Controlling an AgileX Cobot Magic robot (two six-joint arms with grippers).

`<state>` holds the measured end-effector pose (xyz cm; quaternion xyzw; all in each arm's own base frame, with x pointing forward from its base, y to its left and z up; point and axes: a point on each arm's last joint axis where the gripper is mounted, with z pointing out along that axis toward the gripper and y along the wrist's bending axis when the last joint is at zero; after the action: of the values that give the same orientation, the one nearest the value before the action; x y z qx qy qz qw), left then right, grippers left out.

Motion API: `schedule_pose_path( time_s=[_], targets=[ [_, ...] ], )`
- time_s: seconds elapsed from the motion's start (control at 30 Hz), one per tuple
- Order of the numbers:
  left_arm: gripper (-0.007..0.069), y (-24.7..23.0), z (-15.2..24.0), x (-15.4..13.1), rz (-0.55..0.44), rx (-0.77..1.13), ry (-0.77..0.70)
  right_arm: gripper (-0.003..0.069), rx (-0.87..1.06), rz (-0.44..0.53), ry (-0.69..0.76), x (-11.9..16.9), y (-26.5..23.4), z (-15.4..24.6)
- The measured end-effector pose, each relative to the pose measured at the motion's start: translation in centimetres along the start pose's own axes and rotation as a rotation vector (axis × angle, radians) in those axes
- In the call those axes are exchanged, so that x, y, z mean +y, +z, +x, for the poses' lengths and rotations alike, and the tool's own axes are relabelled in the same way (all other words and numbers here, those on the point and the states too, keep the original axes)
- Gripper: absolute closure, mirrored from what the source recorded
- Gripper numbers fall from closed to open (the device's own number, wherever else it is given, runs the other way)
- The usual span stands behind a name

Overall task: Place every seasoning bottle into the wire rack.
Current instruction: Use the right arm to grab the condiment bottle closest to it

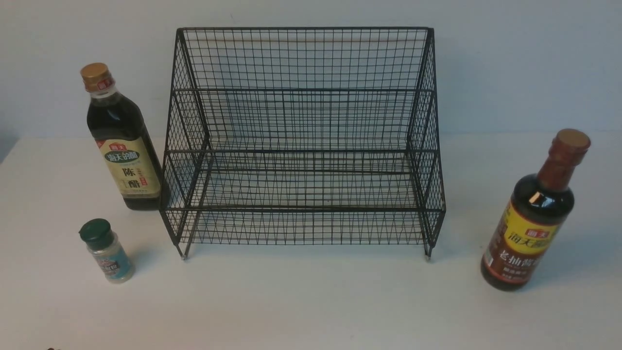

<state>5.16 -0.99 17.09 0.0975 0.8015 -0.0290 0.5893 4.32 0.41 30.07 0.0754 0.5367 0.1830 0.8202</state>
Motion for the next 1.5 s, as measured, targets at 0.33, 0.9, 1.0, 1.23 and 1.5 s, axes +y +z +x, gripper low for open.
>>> schedule_pose_path(
  time_s=[0.33, 0.9, 1.0, 1.23, 1.5],
  targets=[
    [0.063, 0.0, 0.0, 0.0, 0.0, 0.0, 0.0, 0.0674, 0.296, -0.108, -0.182, 2.1, 9.9, 0.7],
    [0.063, 0.0, 0.0, 0.0, 0.0, 0.0, 0.0, 0.0396, 0.389, -0.078, -0.324, 0.3, 15.1, 7.1],
    [0.063, 0.0, 0.0, 0.0, 0.0, 0.0, 0.0, 0.0261, 0.39, -0.017, -0.281, -0.6, 15.6, 7.7],
    [0.063, 0.0, 0.0, 0.0, 0.0, 0.0, 0.0, 0.014, 0.466, 0.015, -0.262, -1.5, 16.4, 10.5],
    [0.063, 0.0, 0.0, 0.0, 0.0, 0.0, 0.0, 0.0134, 0.524, 0.029, -0.259, -1.9, 16.5, 12.1]
  ],
)
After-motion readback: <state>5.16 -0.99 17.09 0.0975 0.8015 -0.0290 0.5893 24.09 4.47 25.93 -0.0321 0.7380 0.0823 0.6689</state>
